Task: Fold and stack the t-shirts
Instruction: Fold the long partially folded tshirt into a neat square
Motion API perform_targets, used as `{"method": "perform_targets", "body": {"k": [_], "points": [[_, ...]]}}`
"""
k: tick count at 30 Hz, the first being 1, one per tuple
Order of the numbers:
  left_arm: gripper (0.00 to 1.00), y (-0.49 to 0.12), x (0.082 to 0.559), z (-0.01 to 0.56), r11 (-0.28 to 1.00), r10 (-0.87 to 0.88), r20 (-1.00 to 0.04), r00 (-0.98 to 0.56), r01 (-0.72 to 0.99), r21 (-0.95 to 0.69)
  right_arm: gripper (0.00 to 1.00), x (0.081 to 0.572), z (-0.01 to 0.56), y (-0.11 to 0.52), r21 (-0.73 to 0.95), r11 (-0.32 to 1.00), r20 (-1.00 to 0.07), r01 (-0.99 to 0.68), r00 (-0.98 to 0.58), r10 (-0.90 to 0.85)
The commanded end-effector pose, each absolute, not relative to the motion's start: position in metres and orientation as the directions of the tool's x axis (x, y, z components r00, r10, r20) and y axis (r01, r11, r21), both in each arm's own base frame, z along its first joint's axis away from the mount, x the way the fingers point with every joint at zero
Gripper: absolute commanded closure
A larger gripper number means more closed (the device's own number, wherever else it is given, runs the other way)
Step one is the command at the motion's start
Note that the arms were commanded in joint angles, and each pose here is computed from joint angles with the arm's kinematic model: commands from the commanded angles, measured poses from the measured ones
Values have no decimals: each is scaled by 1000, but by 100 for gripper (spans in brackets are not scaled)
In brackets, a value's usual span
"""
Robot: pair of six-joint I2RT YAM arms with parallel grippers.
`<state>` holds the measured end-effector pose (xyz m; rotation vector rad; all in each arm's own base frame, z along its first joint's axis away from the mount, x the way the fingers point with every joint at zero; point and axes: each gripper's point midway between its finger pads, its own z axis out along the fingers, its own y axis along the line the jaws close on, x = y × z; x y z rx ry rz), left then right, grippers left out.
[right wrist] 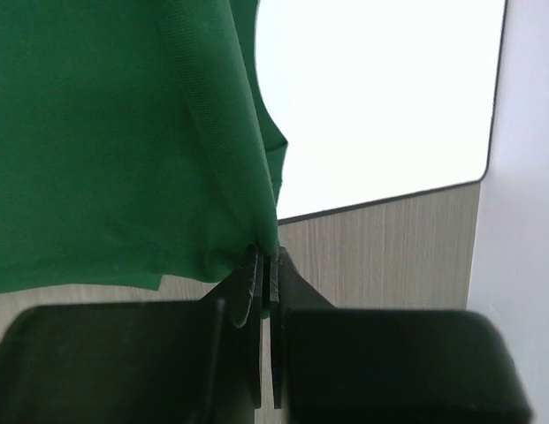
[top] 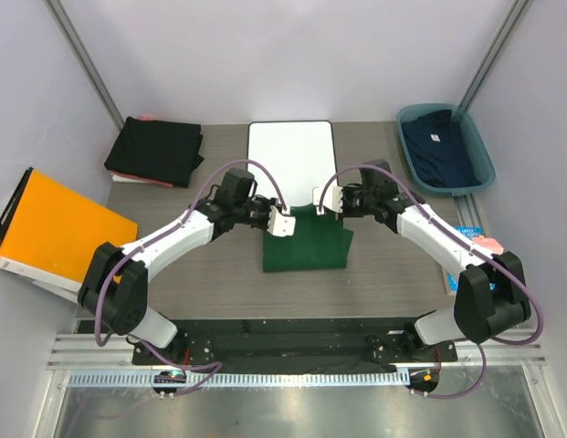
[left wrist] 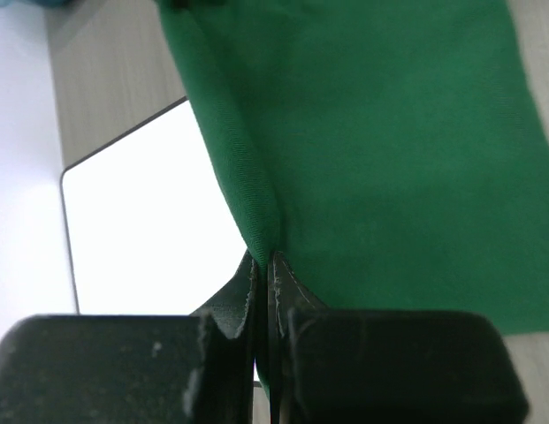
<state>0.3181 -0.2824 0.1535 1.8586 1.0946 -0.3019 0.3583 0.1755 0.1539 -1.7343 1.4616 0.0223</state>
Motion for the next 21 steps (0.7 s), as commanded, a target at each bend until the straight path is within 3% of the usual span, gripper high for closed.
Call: {"method": "perform_targets", "body": {"k": [1,4,5,7,8,12,15,18,20,21], "points": [[100,-287,358,164,-77,565,-556,610,710,700,99,391,156,159,-682,149,-462,-716,264,-847],[100,-289,372,164,-46,568,-549,614,689,723,98,403,151,156,-713,207,-474,-670,243,-846],[99,-290,374,161,-44,570,-550,610,692,721,69,412,154,151,-737,249,-473,-629,215,-855],[82,-288,378,160,-22,582,-550,598,688,725,30,429,159,147,-775,315,-486,-548,199,-851],[75,-289,384,167,17,578,-553,600,669,743,1,436,162,138,-796,337,-471,-502,164,-867],[16,-271,408,176,204,659,-506,557,515,833,0,450,184,124,-828,417,-489,-376,119,-864],[5,-259,424,191,268,714,-459,528,400,877,0,447,187,119,-824,426,-491,-373,96,-866],[4,-256,428,202,291,722,-465,512,385,876,0,442,187,118,-807,438,-504,-395,76,-860],[4,-261,418,197,264,703,-498,507,464,846,0,437,183,122,-775,442,-523,-452,66,-850],[4,-266,416,207,262,686,-527,502,505,822,0,426,168,135,-684,434,-560,-586,41,-828]]}}
